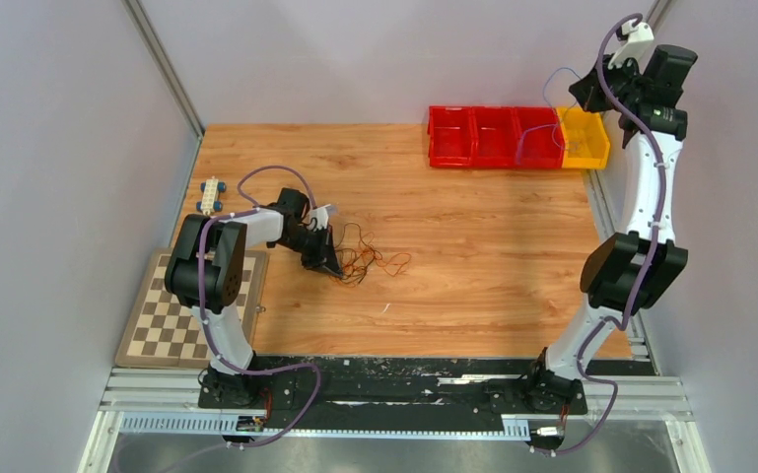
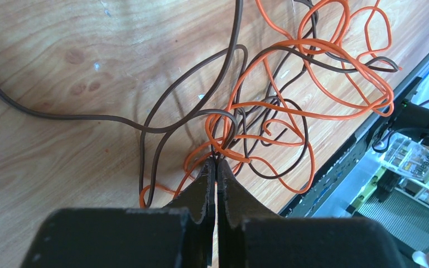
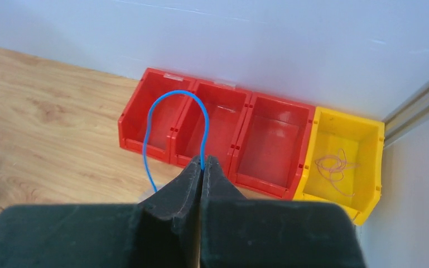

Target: Untangle the cables

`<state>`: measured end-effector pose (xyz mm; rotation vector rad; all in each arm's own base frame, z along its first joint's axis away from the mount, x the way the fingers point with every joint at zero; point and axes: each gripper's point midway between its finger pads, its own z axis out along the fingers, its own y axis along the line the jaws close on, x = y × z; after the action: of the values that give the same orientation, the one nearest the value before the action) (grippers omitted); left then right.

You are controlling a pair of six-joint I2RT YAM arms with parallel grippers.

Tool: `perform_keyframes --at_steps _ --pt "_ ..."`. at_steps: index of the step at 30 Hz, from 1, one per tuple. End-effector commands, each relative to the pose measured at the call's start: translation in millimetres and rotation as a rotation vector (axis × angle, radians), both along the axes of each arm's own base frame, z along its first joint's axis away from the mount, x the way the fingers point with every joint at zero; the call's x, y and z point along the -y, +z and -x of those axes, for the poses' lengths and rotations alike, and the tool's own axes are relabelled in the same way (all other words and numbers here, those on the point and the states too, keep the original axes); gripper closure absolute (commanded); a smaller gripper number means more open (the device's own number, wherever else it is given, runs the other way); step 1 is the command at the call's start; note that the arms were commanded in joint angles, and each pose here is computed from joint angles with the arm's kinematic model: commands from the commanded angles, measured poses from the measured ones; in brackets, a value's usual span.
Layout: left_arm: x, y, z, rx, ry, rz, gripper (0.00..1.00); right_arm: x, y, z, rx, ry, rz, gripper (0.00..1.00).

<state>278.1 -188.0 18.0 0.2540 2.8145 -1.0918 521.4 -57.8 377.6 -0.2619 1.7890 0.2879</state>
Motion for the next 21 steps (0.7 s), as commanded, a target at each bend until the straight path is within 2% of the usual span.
perform_keyframes --at_steps 1,10,21 --pt "1.4 18.5 -12.2 0.098 -0.038 0.007 1.0 11.9 27.5 -21.9 0.076 -0.054 -0.053 1.0" --pt "-1.5 15.7 -18.8 0.098 -0.061 -0.025 1.0 59.1 -25.5 -85.1 0.074 -0.242 -0.053 1.0" --pt "-2.7 13.8 -31.0 0.078 -0.065 -0.054 1.0 77.9 -62.8 -142.0 0.135 -0.3 0.001 1.0"
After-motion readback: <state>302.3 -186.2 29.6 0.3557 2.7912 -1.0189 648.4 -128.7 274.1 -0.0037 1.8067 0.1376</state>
